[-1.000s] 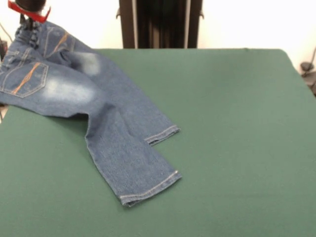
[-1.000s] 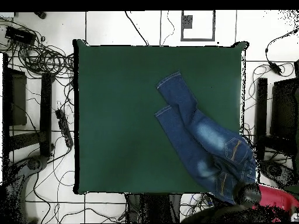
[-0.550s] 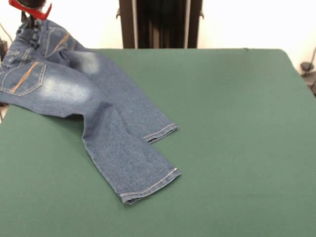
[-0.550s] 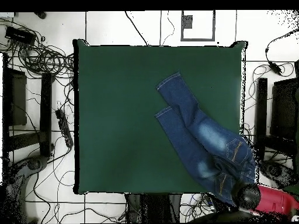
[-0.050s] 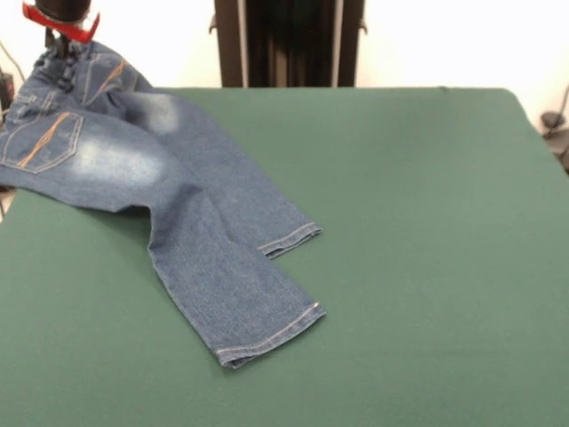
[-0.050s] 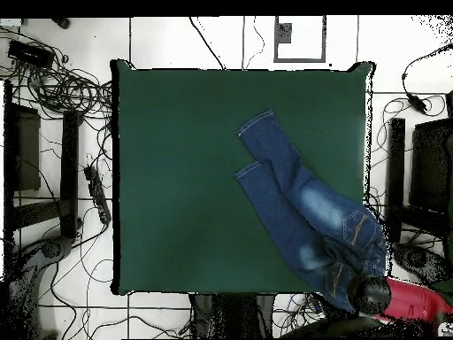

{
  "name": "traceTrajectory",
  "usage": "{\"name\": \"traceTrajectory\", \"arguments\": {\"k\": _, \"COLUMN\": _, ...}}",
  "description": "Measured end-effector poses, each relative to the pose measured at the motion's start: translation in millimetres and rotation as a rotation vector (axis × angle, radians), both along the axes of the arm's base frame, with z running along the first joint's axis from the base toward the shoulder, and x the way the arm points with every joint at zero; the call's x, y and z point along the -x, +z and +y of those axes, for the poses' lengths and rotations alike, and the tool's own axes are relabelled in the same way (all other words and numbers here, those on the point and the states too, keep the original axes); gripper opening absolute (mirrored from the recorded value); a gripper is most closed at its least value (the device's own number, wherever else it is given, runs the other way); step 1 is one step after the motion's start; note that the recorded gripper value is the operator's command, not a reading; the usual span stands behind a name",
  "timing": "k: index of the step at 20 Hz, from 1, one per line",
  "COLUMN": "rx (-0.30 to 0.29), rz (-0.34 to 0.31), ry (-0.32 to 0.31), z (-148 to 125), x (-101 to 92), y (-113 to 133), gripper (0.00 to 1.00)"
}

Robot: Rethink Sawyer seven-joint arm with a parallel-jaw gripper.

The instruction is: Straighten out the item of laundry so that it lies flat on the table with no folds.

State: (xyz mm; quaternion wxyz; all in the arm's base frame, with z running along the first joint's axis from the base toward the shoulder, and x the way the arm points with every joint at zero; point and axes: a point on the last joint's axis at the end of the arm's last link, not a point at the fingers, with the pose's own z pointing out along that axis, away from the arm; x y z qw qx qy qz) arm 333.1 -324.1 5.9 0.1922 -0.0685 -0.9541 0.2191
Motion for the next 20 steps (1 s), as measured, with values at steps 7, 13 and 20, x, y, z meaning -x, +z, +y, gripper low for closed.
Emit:
{"name": "traceTrajectory", "arguments": {"k": 7, "rx": 0.0, "rz": 0.0, "ry": 0.001, "z": 0.1, "x": -0.1, "y": 0.0, "gripper": 0.0}}
{"name": "traceTrajectory", "arguments": {"k": 13, "rx": 0.0, "rz": 0.0, "ry": 0.001, "z": 0.2, "x": -0.2, "y": 0.0, "gripper": 1.0}}
{"name": "traceTrajectory", "arguments": {"k": 20, "rx": -0.001, "rz": 0.0, "ry": 0.001, "z": 0.5, "x": -0.5, "y": -0.3, "gripper": 1.0}}
